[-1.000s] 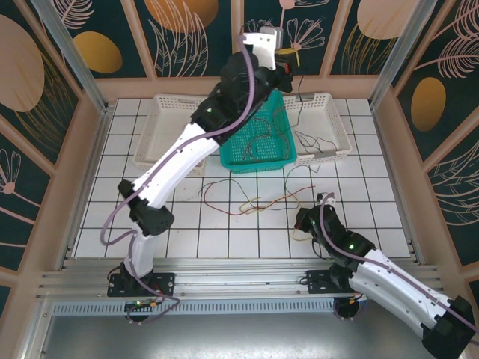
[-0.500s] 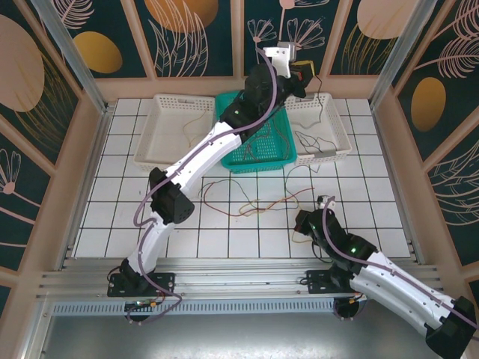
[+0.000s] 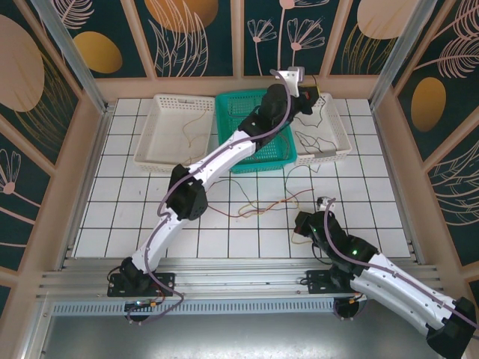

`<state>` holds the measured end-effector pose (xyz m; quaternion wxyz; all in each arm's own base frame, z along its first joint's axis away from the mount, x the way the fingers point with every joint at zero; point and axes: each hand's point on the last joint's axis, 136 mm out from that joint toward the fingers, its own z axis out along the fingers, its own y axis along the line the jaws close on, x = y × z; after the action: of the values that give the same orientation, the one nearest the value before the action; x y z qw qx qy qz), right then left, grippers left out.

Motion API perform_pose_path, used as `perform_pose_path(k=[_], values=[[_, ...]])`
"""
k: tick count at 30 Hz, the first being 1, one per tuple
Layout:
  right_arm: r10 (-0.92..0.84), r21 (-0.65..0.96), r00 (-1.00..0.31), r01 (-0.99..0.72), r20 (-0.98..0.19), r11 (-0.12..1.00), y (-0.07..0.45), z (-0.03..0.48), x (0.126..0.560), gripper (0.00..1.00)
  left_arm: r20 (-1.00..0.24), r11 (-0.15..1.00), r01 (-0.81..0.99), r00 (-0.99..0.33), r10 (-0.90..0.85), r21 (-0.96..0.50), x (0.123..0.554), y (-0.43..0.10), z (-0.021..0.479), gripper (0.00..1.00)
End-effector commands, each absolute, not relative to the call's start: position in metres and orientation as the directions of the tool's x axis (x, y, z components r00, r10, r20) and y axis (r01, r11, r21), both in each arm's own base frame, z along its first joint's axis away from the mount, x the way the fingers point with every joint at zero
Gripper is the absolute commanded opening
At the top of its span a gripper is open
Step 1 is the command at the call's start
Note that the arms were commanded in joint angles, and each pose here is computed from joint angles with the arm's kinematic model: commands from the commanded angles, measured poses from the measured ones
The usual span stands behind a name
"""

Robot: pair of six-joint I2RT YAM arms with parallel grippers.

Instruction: Untangle the cables

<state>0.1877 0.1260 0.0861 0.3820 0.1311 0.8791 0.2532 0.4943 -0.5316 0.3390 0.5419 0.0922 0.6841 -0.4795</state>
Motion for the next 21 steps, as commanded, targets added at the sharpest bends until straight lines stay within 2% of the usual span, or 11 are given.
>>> perform_pose_path(k=[1, 18, 21], values=[[0.432, 0.541, -0.666, 0.051, -0.608, 0.839, 0.123, 0.083, 0.187, 0.00, -0.807, 0.461, 0.672, -0.395, -0.439, -0.579, 0.492, -0.535, 0.352, 0.00], [0.428, 0.545, -0.668, 0.040, -0.608, 0.838, 0.125, 0.084, 0.186, 0.00, -0.775, 0.576, 0.534, -0.538, -0.332, -0.618, 0.516, -0.548, 0.211, 0.00], [0.428, 0.547, -0.669, 0.038, -0.607, 0.836, 0.125, 0.085, 0.186, 0.00, -0.765, 0.583, 0.519, -0.558, -0.322, -0.625, 0.517, -0.550, 0.194, 0.06]])
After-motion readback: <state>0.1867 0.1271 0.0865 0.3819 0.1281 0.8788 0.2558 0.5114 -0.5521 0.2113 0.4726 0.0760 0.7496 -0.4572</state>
